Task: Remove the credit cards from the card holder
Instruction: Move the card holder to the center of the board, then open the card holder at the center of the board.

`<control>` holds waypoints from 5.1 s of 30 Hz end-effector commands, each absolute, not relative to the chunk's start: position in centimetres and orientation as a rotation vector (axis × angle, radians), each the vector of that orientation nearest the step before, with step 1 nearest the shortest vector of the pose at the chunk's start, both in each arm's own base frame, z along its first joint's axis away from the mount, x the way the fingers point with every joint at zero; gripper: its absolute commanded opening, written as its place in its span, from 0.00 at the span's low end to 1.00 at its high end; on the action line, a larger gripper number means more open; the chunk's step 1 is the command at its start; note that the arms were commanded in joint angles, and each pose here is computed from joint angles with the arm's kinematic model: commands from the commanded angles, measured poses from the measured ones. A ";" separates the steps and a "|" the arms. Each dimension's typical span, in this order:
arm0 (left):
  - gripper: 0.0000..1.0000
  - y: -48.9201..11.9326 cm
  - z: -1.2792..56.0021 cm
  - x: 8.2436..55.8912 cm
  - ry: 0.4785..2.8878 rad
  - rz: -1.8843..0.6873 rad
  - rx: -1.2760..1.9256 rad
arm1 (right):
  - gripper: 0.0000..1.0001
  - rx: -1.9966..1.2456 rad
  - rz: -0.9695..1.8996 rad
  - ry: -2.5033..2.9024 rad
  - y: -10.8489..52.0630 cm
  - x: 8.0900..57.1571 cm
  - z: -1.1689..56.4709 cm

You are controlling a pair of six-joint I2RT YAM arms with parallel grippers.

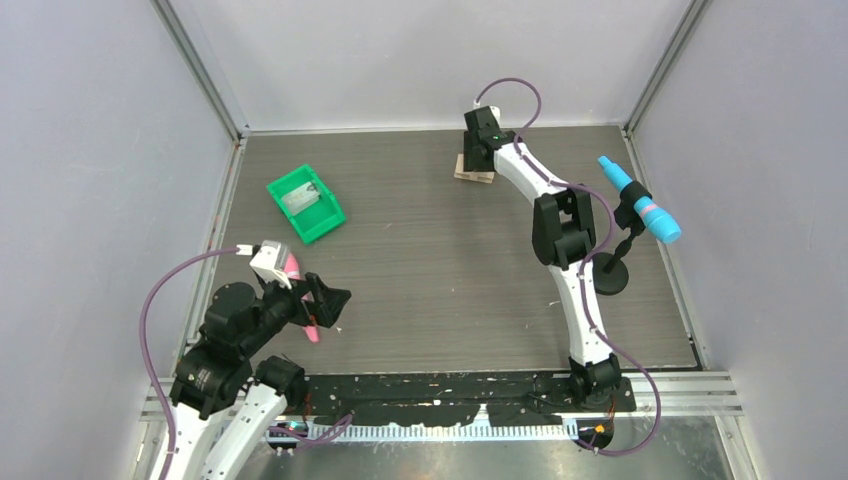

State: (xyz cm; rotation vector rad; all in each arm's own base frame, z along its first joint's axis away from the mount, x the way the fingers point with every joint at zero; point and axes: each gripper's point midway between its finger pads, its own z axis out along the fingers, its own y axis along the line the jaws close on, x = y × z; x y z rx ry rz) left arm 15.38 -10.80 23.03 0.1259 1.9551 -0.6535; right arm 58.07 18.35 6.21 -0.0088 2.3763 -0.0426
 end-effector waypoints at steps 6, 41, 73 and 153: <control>0.99 -11.0 24.1 15.3 1.898 -0.678 0.138 | 0.54 0.182 0.076 2.337 19.4 59.2 6.4; 0.99 -10.5 24.4 15.0 1.873 -0.655 0.140 | 0.26 0.203 -0.033 2.417 16.8 55.0 4.8; 0.99 -10.1 23.9 15.4 1.899 -0.628 0.105 | 0.22 -0.422 0.147 2.569 18.8 22.0 4.1; 0.92 -14.5 19.3 15.8 2.163 -0.878 0.046 | 0.05 -0.538 0.693 2.024 28.9 18.3 12.6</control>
